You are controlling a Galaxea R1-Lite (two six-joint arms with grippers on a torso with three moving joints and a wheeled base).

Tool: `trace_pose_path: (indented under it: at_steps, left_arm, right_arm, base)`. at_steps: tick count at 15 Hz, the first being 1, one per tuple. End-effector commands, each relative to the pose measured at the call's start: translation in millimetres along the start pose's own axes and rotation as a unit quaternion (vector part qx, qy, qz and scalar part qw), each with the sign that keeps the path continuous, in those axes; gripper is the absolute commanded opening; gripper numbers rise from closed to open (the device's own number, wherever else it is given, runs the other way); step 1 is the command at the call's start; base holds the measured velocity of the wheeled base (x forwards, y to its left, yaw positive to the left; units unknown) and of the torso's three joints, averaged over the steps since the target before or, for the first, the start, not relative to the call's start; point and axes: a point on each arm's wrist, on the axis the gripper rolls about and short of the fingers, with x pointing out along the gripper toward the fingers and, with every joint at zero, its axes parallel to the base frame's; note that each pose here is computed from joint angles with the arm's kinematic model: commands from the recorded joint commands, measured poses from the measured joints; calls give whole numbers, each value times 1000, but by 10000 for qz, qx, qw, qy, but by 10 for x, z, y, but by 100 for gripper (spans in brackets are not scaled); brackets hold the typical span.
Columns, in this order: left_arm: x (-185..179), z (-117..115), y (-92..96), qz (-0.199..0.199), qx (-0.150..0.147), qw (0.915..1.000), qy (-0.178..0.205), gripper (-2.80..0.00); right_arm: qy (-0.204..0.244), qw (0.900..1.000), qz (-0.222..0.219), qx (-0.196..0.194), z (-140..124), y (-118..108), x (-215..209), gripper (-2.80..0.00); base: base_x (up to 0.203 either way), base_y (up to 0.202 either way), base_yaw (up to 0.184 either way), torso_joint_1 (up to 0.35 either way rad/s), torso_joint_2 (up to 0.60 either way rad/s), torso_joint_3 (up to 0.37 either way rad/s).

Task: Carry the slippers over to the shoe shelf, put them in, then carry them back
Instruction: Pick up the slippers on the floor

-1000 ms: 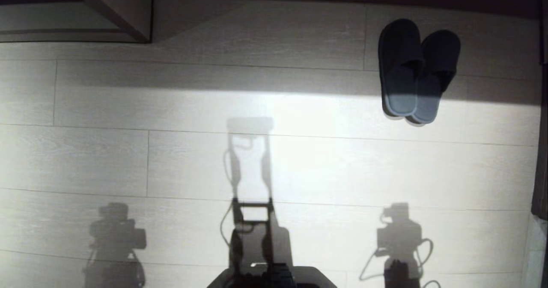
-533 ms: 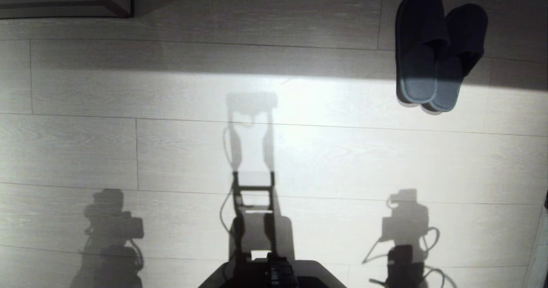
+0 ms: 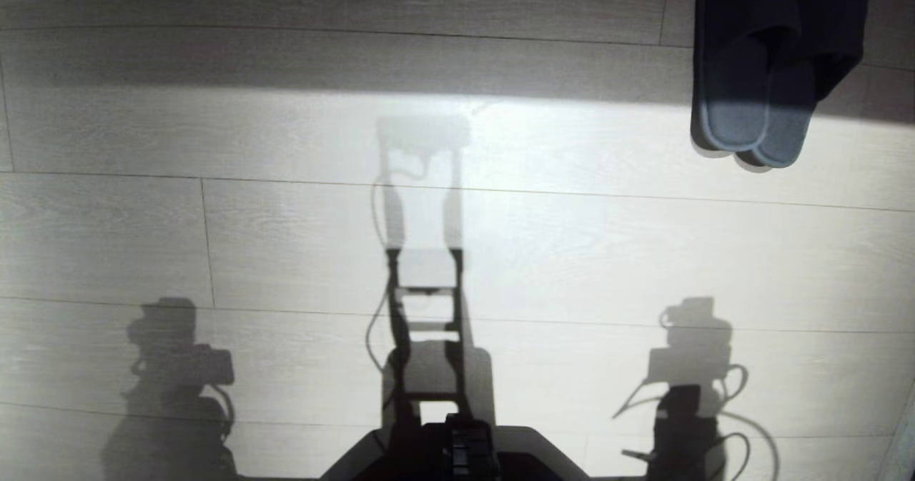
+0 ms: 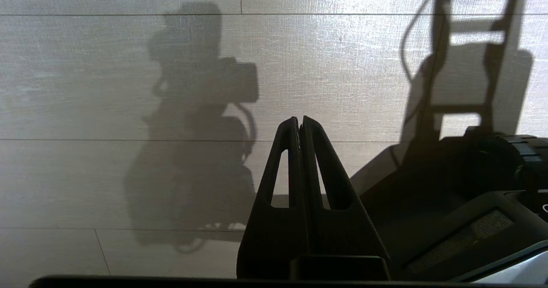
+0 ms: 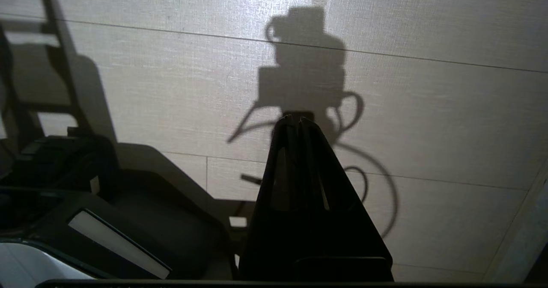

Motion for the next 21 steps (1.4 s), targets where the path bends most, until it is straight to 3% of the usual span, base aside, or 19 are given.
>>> trace_pose_path:
  at_steps: [1,21]
  left_arm:
    - [-1,-1,0,-5,8,10000,10,-280]
    - [-1,0,0,0,-59,10000,-29,-280]
  right_arm:
    - [-4,10000,1,1,0,0,0,-280]
    - [23,10000,-7,-56,4,0,-2,-280]
  base:
    - [0,0,0,5,-2,-29]
    - [0,0,0,0,0,0]
